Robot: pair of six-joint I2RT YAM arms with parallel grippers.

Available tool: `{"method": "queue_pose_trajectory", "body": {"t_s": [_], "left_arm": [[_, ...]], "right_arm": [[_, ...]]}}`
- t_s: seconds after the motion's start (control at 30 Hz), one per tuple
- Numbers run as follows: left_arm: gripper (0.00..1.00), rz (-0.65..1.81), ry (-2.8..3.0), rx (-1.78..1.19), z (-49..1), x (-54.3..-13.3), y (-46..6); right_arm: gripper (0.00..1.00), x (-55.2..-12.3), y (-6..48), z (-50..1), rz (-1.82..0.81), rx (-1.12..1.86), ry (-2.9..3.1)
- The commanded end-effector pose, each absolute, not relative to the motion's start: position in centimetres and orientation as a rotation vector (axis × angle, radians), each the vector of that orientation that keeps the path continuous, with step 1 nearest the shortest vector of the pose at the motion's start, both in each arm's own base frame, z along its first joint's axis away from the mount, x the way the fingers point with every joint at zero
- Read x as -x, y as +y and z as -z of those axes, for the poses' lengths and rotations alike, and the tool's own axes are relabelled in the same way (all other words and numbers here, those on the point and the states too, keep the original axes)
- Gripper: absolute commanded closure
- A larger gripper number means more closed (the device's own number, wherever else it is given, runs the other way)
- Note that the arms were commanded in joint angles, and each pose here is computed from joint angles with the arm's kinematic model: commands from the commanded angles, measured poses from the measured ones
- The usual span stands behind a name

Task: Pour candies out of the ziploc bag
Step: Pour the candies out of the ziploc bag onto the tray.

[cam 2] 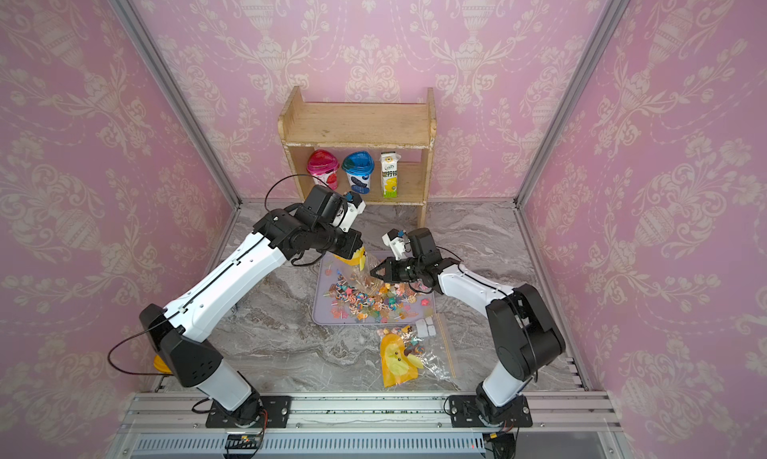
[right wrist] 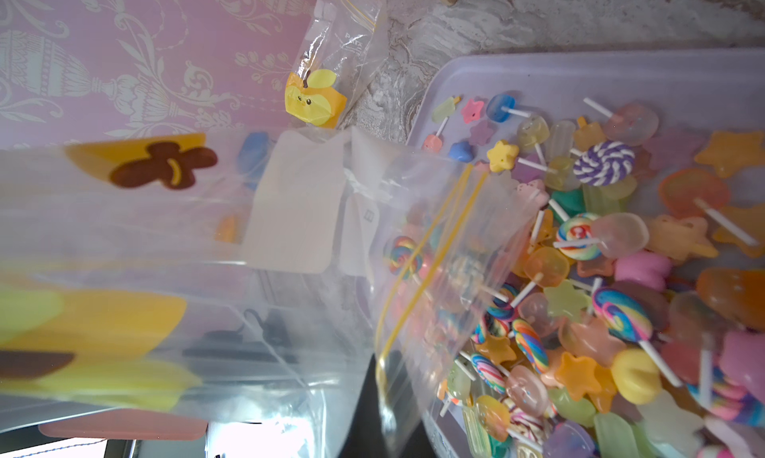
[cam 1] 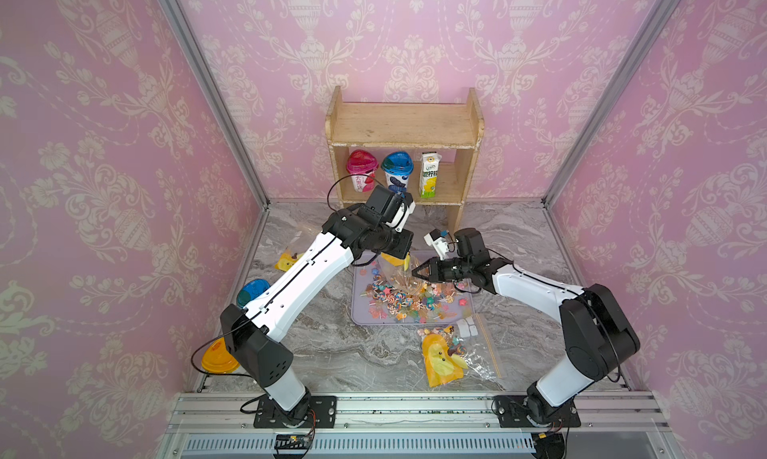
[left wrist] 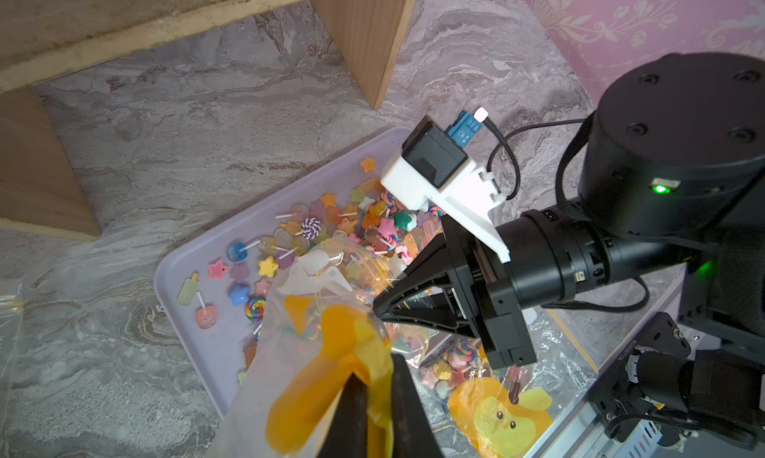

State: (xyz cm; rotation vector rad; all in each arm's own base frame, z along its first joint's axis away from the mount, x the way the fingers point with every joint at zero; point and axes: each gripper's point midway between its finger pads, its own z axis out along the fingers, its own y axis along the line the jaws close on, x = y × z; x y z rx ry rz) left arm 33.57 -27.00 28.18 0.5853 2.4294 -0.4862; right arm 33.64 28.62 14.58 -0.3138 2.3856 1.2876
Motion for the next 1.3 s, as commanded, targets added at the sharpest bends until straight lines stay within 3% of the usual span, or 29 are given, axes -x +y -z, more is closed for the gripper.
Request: {"method": "queue_pose_trajectory", "body": {"t_s": [0.0,0.2,0.73,1.0,1.17,1.27], "left_arm": [[1.0,0.518,2.283,-0.597,-31.8,-34.2,-27.2],[1.0,0.472,2.326,-0.623,-30.6,-33.7,-26.4],[1.0,0.447,2.426,-0.699,-27.7,-32.9,-26.2],[1.0,0.442,2.509,-0.724,-24.5,-32.7,-26.6],[0.89,0.359,2.559,-0.742,-22.3,-32.8,-26.3],[0.67,0.313,2.577,-0.764,-21.4,-32.5,-26.3]], "right_arm": [[0.92,-31.4,25.7,-8.0,-1.129,0.153,2.666],[0.69,-31.4,25.1,-8.4,-1.098,0.15,2.663],[0.67,-30.4,22.8,-11.7,-0.951,0.183,2.621],[0.58,-29.6,21.3,-12.4,-0.879,0.185,2.605],[0.58,-29.8,21.4,-12.2,-0.879,0.176,2.601],[0.58,-29.9,21.5,-12.2,-0.881,0.176,2.601]]}}
